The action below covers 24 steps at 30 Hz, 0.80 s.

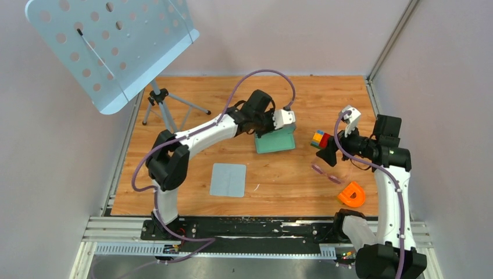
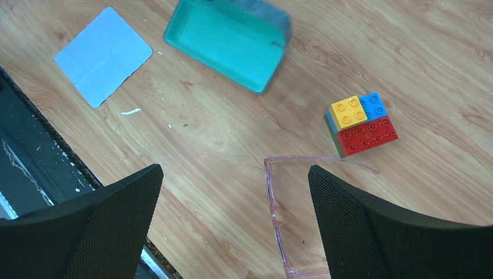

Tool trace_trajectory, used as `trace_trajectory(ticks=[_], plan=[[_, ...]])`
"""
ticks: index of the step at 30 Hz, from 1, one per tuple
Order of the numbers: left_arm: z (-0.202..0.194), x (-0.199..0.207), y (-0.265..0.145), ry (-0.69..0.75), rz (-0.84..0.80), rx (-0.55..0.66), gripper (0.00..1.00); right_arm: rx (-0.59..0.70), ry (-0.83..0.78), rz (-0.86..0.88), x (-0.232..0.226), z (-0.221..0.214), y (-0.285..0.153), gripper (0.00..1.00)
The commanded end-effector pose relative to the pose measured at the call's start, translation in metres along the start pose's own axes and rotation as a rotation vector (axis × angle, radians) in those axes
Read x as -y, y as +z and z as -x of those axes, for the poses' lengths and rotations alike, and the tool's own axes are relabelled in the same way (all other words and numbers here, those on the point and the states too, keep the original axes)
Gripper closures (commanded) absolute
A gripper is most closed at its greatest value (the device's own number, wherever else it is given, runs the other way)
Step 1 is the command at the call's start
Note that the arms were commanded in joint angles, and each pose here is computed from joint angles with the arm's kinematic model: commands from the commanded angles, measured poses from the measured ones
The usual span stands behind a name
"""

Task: Organize the sunglasses
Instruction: Place the sunglasses case at the center of the board.

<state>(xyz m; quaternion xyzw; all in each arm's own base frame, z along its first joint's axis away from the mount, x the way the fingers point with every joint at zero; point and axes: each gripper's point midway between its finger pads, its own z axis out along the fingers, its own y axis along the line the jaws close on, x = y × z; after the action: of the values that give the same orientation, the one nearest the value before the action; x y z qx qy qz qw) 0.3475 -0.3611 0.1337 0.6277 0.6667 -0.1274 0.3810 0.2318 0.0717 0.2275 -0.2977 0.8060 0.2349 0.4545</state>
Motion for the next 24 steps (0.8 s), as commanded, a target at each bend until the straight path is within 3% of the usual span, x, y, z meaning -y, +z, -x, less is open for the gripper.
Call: trace_trajectory(ticks=[1, 11, 24], plan=[[0.018, -0.017, 0.021, -0.009, -0.084, 0.081, 0.94, 0.014, -0.039, -0.026, 0.007, -0.002, 0.003, 0.00], [0.008, -0.021, 0.040, 0.000, -0.127, 0.134, 0.93, -0.009, -0.014, 0.006, 0.013, -0.012, 0.014, 0.00], [-0.008, -0.018, 0.059, -0.014, -0.157, 0.088, 0.86, -0.026, 0.006, 0.020, 0.023, -0.015, 0.024, 0.00]])
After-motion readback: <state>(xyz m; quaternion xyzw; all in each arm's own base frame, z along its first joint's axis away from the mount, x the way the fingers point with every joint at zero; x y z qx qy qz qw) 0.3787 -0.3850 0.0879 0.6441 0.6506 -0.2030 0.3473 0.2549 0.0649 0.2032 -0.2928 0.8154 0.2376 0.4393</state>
